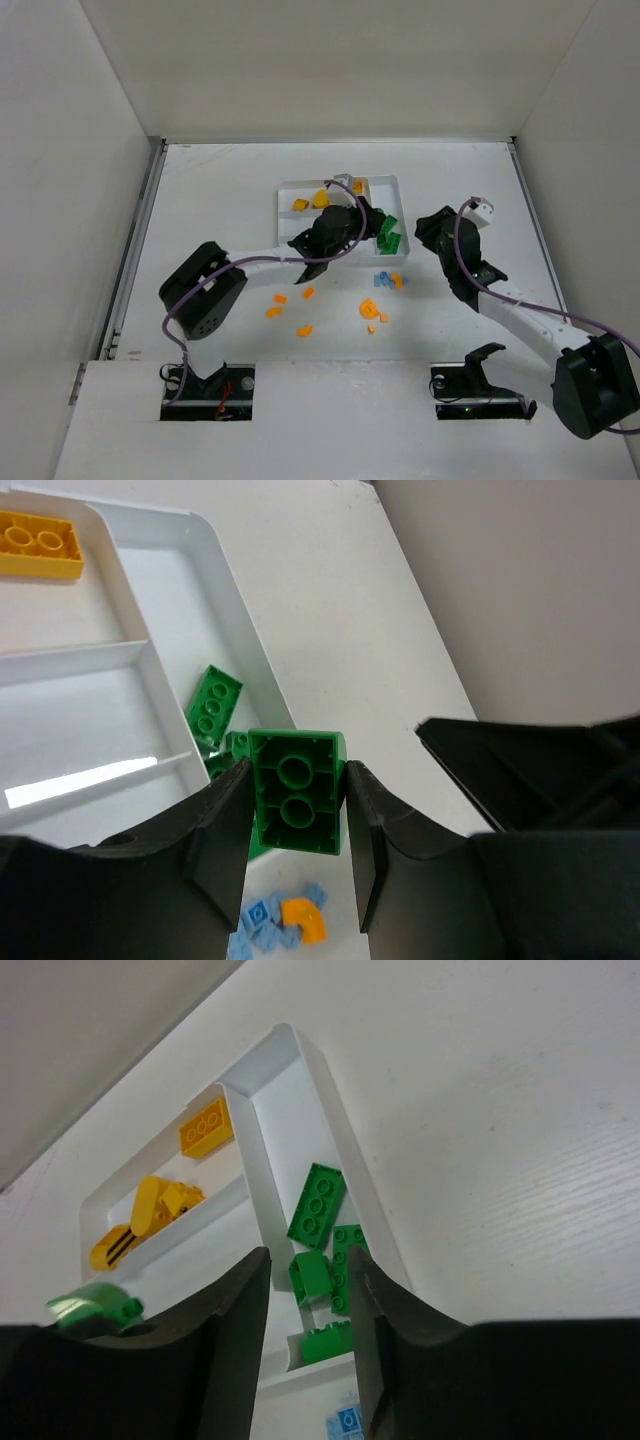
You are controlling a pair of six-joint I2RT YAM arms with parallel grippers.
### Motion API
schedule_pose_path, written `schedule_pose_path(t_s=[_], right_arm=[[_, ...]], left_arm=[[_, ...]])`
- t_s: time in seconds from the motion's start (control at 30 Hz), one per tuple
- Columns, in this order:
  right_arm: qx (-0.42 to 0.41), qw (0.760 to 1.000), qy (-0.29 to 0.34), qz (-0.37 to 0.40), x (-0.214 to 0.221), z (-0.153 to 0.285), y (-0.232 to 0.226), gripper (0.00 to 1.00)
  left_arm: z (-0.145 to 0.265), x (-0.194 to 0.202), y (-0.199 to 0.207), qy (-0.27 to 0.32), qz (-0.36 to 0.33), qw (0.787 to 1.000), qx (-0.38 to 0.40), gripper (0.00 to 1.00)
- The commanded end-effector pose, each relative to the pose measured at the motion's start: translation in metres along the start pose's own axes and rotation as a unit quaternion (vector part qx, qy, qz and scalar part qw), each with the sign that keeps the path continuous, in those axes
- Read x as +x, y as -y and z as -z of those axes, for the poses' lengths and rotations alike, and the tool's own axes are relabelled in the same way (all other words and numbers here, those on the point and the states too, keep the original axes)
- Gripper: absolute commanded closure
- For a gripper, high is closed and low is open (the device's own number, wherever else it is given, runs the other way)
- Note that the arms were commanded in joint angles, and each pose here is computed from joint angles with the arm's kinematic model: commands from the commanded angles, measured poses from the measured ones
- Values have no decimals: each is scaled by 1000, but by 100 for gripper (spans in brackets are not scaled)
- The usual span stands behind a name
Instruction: Sort the legos into containers by color
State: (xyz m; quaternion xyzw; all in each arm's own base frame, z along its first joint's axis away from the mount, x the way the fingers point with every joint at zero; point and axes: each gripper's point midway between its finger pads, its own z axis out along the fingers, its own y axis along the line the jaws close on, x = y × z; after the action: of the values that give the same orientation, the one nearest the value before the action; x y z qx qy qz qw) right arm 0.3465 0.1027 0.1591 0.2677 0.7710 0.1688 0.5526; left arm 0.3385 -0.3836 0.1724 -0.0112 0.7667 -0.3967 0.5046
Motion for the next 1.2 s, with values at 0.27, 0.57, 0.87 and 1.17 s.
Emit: schedule_pose_path(t_s=[0.27, 0.57, 0.87, 1.17], right_arm=[[-21, 998, 36, -57, -20, 3, 16, 54], [-40, 997, 28, -64, -17, 3, 9, 53], [-52, 998, 15, -39, -12, 1, -4, 70], [-117, 991, -38, 51, 24, 14, -64, 78]], left_arm=[[-96, 6, -5, -25, -40, 999, -27, 68], [-116, 1, -19, -26, -43, 998, -50, 44], [-31, -40, -8, 12, -46, 999, -25, 52], [129, -8, -91, 6, -40, 993, -114, 68]])
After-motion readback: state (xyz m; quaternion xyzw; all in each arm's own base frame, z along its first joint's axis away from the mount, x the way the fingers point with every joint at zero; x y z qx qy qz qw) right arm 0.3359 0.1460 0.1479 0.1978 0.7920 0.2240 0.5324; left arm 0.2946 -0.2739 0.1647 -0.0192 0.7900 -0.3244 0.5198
